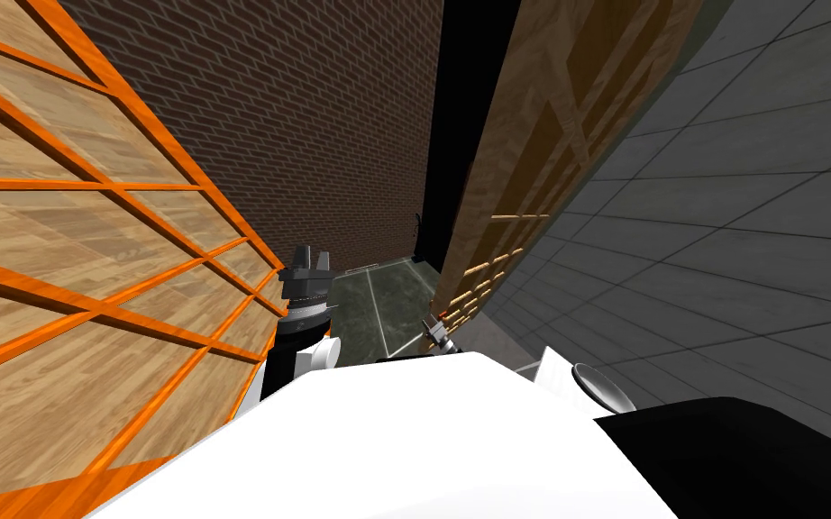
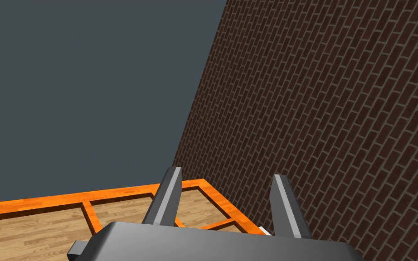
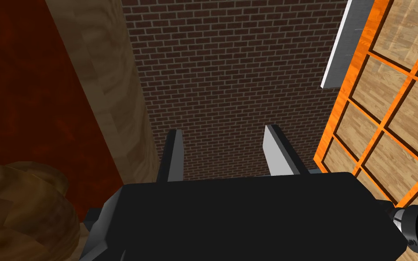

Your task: Push the door open

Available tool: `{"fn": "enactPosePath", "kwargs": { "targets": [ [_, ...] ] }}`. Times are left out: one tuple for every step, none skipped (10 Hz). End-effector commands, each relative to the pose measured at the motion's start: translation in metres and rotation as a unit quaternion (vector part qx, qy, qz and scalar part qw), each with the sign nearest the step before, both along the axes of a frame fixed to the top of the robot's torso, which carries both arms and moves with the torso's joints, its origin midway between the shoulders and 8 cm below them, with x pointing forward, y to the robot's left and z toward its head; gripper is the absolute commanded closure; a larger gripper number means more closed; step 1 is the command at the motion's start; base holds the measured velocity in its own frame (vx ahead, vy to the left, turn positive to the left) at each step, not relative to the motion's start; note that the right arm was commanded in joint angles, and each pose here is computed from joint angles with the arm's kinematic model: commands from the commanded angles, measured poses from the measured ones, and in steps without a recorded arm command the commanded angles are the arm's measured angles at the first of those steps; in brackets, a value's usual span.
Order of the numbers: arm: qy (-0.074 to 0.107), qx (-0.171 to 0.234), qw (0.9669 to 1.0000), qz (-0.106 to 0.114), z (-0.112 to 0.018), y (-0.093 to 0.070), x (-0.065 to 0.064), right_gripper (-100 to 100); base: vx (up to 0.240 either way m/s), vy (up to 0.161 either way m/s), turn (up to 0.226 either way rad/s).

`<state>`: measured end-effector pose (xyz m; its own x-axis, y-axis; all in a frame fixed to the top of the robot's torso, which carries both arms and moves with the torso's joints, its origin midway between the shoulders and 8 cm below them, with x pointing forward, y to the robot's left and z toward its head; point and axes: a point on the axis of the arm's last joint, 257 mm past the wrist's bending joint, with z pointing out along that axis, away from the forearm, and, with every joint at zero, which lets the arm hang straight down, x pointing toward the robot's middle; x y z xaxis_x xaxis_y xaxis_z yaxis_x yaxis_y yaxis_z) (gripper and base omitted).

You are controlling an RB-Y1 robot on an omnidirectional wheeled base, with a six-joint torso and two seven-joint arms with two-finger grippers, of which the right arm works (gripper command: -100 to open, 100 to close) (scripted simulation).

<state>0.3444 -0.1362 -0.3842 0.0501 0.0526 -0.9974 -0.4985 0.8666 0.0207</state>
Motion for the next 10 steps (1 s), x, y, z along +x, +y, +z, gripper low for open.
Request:
{"fn": "enactPosePath", "kwargs": {
  "targets": [
    [0.014,-0.012,0.9997,-0.017,-0.010,-0.021,-0.002,-100,0.000,0.000,0.000],
    [0.014,-0.012,0.9997,-0.017,-0.010,-0.021,-0.002,-100,0.000,0.000,0.000],
    [0.014,-0.012,0.9997,-0.017,-0.010,-0.021,-0.002,-100,0.002,0.005,-0.014],
    [0.014,-0.012,0.9997,-0.017,-0.010,-0.021,-0.002,-100,0.000,0.000,0.000],
    [0.014,-0.012,0.9997,-0.017,-0.010,-0.021,-0.002,-100,0.000,0.000,0.000],
    [0.000,-0.005,1.0000,0.003,-0.006,0.001,-0.010,-100,0.009,-0.015,0.071],
    [0.000,-0.006,1.0000,0.004,-0.007,0.001,-0.012,-100,0.027,-0.024,0.112],
    [0.000,-0.006,1.0000,0.004,-0.007,0.001,-0.012,-100,0.028,-0.026,0.016],
    [0.000,-0.006,1.0000,0.004,-0.007,0.001,-0.012,-100,0.027,-0.012,-0.034],
    [0.000,-0.008,1.0000,0.005,-0.008,0.001,-0.015,-100,0.029,-0.006,0.015]
  ]
}}
